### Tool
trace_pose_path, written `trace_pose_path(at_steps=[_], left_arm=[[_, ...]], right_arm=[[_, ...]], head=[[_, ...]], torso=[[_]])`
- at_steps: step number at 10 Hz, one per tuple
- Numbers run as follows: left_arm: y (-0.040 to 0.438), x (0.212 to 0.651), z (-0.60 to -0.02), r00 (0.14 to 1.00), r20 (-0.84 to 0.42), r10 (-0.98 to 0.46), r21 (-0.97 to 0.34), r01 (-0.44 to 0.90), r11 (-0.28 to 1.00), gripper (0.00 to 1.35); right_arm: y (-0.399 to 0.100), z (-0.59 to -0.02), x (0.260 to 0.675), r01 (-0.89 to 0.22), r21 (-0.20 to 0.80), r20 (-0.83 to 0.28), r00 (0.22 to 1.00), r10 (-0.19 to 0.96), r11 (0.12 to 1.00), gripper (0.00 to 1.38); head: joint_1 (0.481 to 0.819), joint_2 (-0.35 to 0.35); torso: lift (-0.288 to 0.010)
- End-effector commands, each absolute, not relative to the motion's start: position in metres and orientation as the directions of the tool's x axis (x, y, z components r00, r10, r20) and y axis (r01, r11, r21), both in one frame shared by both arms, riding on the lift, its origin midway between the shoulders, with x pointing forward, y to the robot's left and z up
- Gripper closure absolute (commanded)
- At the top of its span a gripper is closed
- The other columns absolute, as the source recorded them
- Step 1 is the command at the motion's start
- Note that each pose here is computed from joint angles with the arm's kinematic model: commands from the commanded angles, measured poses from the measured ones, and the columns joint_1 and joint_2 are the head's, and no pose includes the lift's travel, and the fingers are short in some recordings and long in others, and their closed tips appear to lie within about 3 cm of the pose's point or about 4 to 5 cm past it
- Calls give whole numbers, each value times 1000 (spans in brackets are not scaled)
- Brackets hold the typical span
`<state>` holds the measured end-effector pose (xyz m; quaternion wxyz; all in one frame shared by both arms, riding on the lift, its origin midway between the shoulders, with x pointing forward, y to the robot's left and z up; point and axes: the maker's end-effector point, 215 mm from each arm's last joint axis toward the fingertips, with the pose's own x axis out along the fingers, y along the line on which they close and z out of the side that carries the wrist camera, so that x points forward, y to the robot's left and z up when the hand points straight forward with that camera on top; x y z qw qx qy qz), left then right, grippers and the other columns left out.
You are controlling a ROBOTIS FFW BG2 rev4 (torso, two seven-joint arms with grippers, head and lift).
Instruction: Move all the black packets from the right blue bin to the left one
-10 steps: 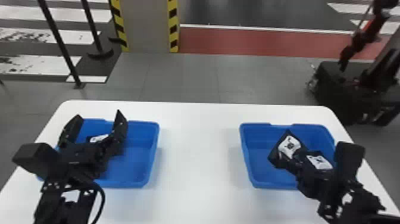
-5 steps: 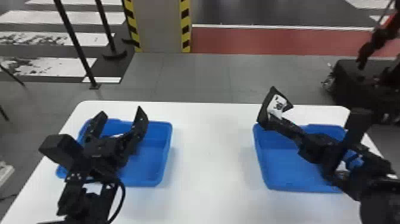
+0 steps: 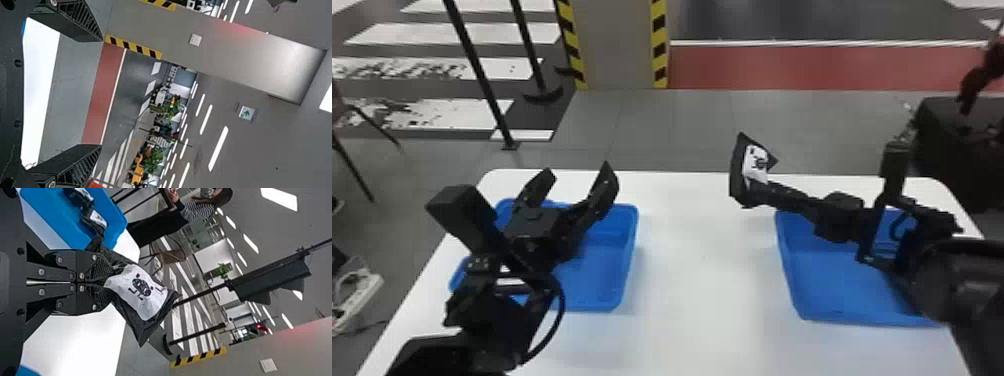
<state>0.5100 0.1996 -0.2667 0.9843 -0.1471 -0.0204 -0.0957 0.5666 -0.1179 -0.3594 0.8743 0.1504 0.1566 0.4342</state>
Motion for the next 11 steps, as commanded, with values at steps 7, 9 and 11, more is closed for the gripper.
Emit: trace_pose_path(at_steps=[7,9,11], left_arm=[[176,529,-291,941,-108,-320,-269,282,921,73],[180,526,-298,940,-126,-316,-272,274,922,88],[179,525,-305,936,-147,-321,-282,271,920,98]], right_arm=[[14,-354,524,-843,420,-179,287,941,337,1138],[37,-356,508,-851,441,-172,229,958,283,1138],[45,-357,504,-855,445,-177,209,962,267,1138]], head=[[695,174],[695,196],[695,229]], torso=[[-110],[-110],[-110]])
